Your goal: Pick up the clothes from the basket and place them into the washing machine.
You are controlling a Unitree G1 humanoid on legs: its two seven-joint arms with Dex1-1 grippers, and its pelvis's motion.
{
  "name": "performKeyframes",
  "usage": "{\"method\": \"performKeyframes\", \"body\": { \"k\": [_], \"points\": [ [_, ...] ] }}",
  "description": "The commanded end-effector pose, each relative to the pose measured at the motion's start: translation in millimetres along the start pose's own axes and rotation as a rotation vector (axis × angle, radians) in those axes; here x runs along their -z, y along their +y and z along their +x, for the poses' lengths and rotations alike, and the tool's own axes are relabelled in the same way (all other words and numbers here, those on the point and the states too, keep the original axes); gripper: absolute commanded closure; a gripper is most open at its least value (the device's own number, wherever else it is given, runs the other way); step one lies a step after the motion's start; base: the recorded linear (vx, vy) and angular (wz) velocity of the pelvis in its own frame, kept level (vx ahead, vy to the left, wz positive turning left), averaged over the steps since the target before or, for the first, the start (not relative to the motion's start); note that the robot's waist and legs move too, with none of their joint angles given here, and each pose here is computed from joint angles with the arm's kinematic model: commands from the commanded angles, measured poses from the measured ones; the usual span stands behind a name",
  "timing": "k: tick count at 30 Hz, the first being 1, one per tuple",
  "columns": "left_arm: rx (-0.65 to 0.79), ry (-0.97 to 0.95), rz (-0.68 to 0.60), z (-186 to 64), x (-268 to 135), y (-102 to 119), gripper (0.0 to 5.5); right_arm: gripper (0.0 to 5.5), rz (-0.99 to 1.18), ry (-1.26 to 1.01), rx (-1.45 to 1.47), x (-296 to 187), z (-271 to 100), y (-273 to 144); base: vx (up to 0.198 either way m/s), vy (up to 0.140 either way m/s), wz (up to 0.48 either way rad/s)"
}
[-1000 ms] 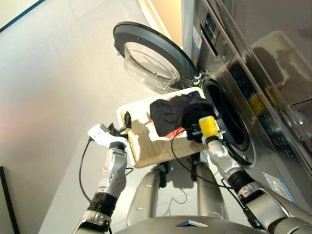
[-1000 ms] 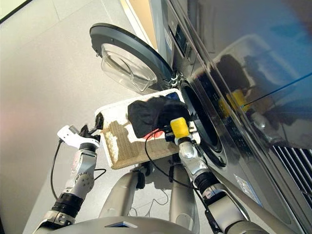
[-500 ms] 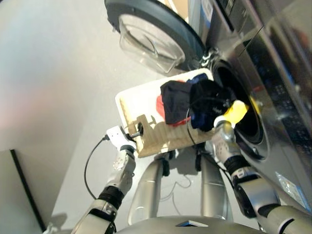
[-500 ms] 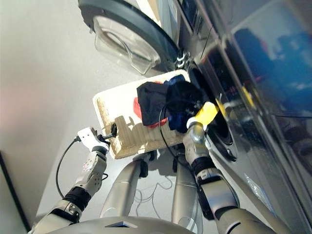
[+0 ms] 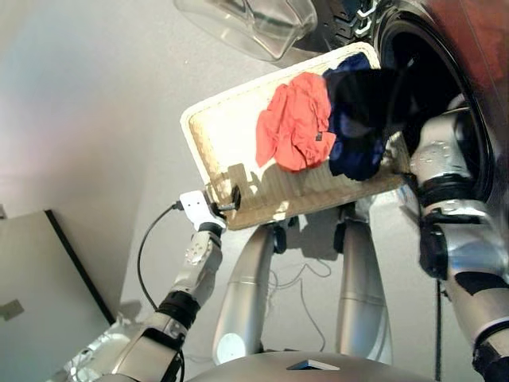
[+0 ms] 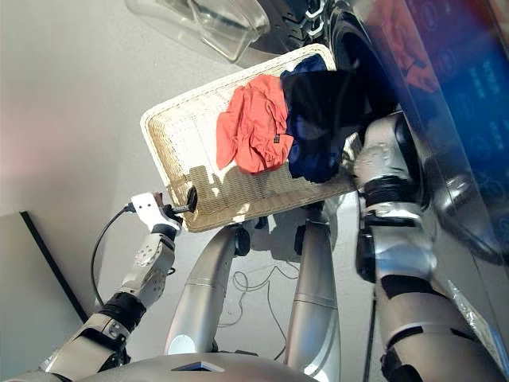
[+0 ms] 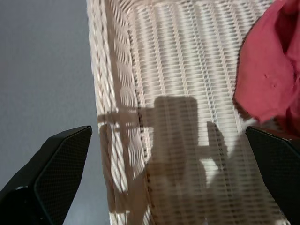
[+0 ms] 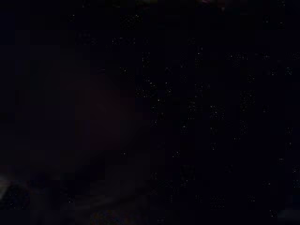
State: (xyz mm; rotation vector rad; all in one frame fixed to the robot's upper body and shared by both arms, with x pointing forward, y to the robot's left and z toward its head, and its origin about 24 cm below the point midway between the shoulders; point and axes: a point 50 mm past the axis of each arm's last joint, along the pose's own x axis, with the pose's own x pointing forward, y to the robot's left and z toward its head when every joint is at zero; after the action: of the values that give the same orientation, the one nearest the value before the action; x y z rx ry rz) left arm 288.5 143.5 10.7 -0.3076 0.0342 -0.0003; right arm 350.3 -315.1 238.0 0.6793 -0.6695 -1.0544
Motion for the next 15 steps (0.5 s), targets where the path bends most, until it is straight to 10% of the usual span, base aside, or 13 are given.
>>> {"method": "performKeyframes", "body": {
  "k": [1, 4, 5, 6, 15],
  "points": [
    [-0.044, -0.046, 0.050, -2.8, -6.2, 15.0, 0.00, 5.50, -0.034, -0.289, 0.050, -62.4, 37.3, -12.2, 0.000, 0.000, 0.000],
    [-0.043, -0.053, 0.042, 0.4, -7.5, 12.1, 0.00, 5.50, -0.158, -0.195, 0.027, -34.6, 34.0, -28.2, 0.000, 0.000, 0.000],
    [-0.036, -0.056, 0.039, 1.8, -8.1, 10.4, 0.00, 4.10, -0.194, -0.141, -0.013, -22.7, 31.6, -32.9, 0.000, 0.000, 0.000],
    [-0.031, -0.063, 0.037, 3.6, -10.3, 9.8, 0.00, 0.00, -0.267, -0.080, -0.080, -7.2, 26.8, -37.0, 0.000, 0.000, 0.000],
    [0.083, -0.092, 0.019, 18.6, -22.1, -15.4, 0.00, 0.00, -0.515, 0.227, -0.562, 69.5, -33.5, -38.4, 0.000, 0.000, 0.000]
  ]
}}
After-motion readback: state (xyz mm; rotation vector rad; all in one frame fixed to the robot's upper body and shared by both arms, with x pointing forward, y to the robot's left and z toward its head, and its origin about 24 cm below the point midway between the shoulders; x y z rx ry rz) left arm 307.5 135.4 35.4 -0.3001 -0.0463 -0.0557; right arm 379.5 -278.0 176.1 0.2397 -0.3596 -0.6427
